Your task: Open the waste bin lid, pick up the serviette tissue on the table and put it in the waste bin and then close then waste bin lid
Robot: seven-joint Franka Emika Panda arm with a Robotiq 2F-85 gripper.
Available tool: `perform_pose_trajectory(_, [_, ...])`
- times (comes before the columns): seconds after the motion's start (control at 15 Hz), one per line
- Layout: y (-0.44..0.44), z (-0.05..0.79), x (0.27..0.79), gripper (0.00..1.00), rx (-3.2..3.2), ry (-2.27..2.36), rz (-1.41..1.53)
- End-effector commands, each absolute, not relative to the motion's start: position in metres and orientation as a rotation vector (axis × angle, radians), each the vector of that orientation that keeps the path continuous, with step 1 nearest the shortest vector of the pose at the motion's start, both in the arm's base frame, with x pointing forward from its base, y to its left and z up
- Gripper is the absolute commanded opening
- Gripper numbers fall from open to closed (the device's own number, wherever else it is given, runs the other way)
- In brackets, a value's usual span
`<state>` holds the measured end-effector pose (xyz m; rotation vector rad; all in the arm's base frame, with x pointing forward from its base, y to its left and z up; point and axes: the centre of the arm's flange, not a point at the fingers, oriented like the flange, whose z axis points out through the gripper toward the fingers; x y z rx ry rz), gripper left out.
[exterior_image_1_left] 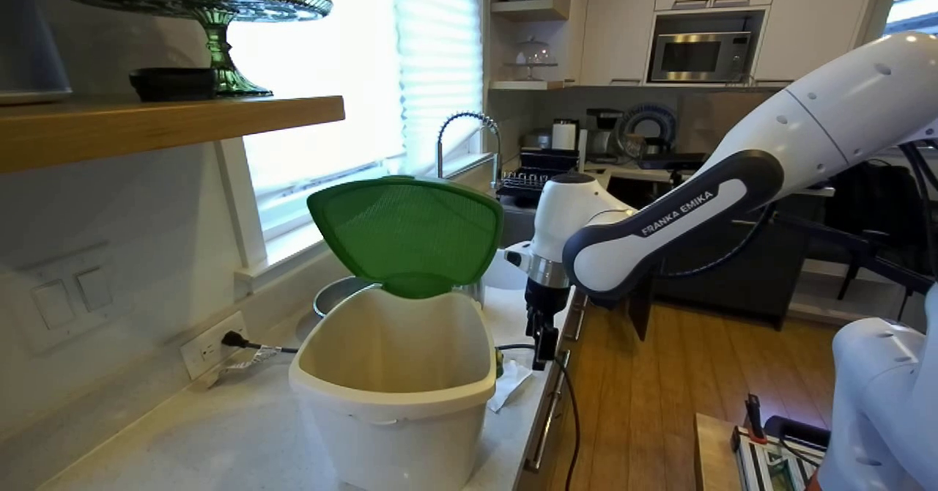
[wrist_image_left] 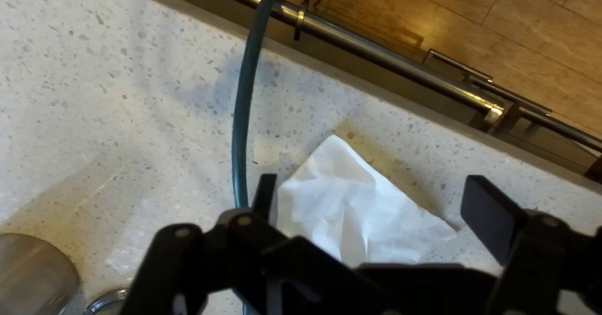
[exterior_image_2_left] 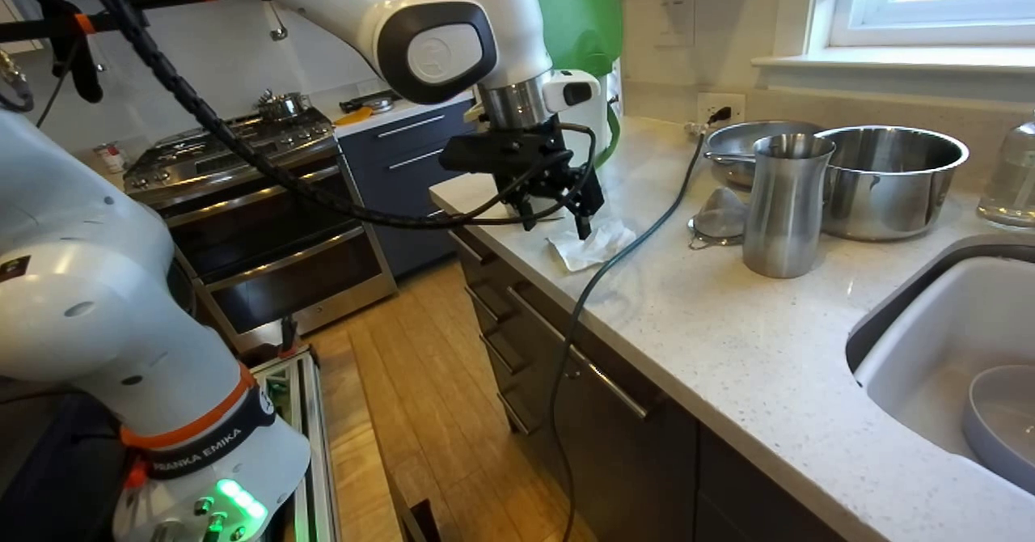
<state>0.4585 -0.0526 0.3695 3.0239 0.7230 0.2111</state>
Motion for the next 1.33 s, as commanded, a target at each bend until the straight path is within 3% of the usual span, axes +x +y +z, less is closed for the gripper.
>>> perform_pose_trajectory(0.0, [-0.058, 0.342, 0.476, 1.0, 3.062, 0.759, 0.292])
perform_pose_trajectory(0.47, [-0.056, 0.318, 0.483, 1.0, 3.109, 0.791, 0.406])
perform_pose_trajectory(0.53, [-0.056, 0.316, 0.484, 0.94, 3.113, 0.795, 0.411])
perform_pose_trajectory(0.67, [-0.055, 0.314, 0.486, 0.66, 3.12, 0.806, 0.413])
perform_pose_trajectory(0.8, [-0.056, 0.31, 0.488, 0.49, 3.121, 0.807, 0.399])
perform_pose_trajectory(1.27, [-0.065, 0.304, 0.491, 0.0, 3.125, 0.771, 0.356])
